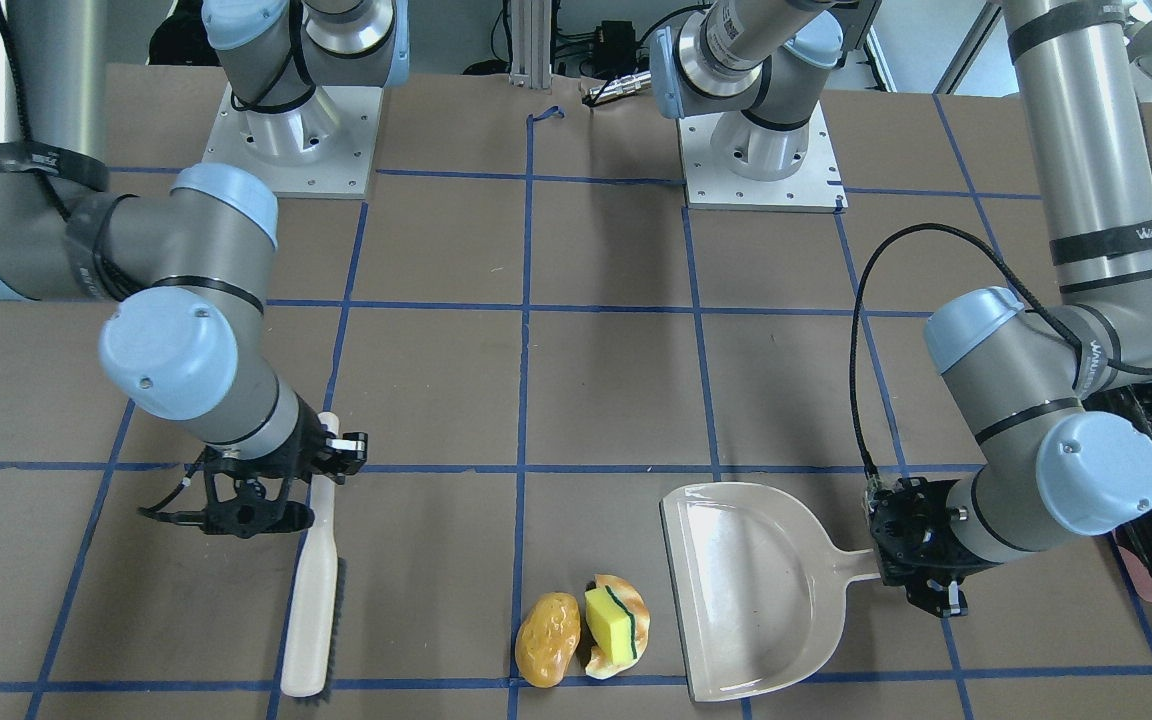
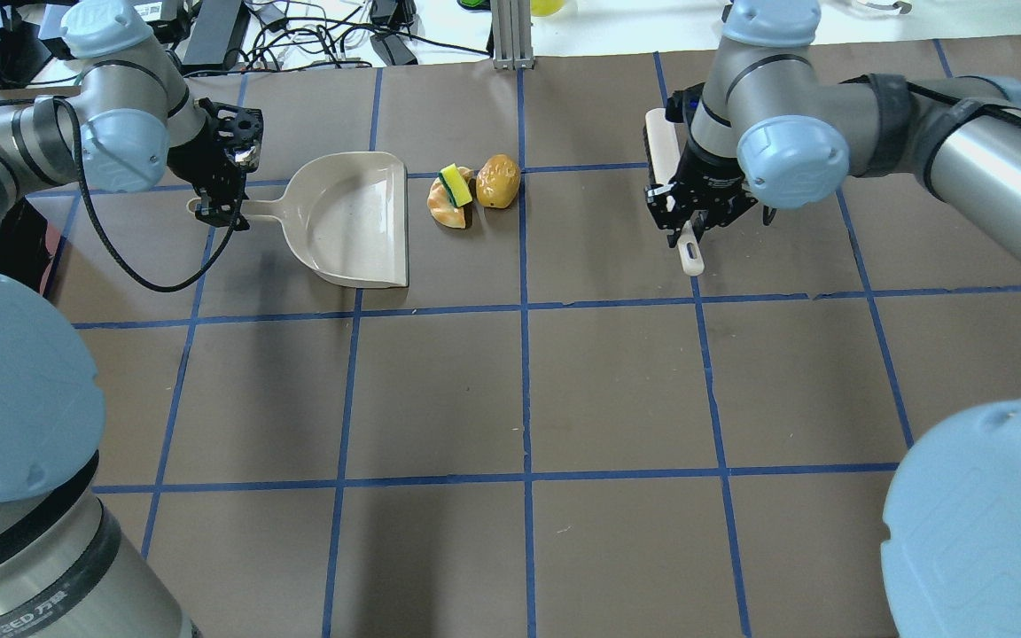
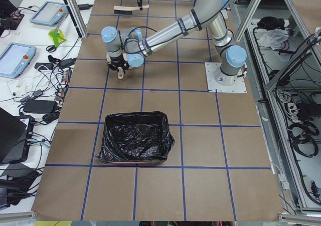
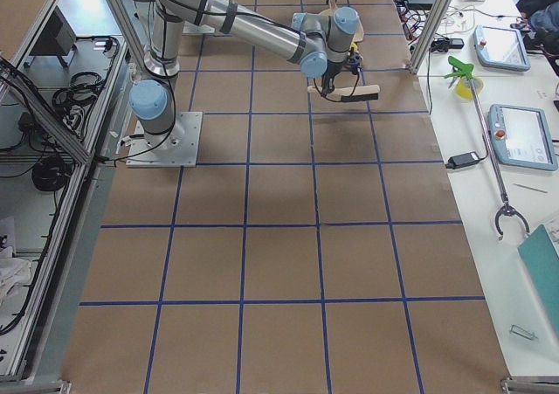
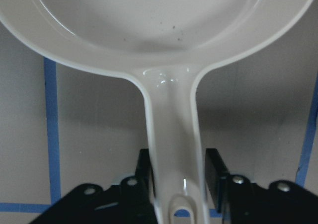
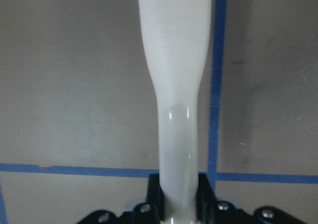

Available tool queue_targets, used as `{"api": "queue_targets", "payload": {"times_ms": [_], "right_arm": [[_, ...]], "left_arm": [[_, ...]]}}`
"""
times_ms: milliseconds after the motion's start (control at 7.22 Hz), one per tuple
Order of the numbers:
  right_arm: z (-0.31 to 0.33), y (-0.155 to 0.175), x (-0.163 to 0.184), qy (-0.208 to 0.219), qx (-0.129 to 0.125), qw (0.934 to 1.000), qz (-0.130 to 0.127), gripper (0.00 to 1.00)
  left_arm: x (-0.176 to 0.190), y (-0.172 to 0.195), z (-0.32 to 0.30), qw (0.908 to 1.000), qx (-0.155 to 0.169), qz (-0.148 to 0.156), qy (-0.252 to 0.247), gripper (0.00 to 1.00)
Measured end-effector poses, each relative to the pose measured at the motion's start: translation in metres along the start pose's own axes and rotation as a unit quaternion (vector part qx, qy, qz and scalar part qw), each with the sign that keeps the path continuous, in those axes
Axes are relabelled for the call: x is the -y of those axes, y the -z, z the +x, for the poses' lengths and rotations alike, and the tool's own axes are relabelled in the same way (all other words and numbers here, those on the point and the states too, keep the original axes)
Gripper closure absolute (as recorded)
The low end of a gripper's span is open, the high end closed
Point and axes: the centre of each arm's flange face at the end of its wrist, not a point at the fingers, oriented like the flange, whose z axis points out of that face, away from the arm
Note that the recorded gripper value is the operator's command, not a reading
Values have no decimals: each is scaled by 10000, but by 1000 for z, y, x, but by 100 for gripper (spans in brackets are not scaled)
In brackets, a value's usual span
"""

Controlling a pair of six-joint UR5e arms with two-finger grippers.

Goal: Sweep and dump trash into bin
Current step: 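Carry the brush with the right gripper toward the potato and sponge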

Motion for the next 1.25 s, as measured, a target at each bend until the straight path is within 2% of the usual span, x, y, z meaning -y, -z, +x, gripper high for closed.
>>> {"api": "queue_targets", "payload": {"times_ms": [415,692,1246], "right_arm": [[-80,-12,-1,-192,11,9997,-142,100],[-110,-22,-7,-301,105,9992,-240,100],[-159,-38,4,-441,102,9987,-225,100]], "left_arm": [[1,-1,0,10000,-11,-24,1,73],[1,-1,0,10000,-15,-57,1,73],[3,4,-2,9997,7,-226,-20,73]]}}
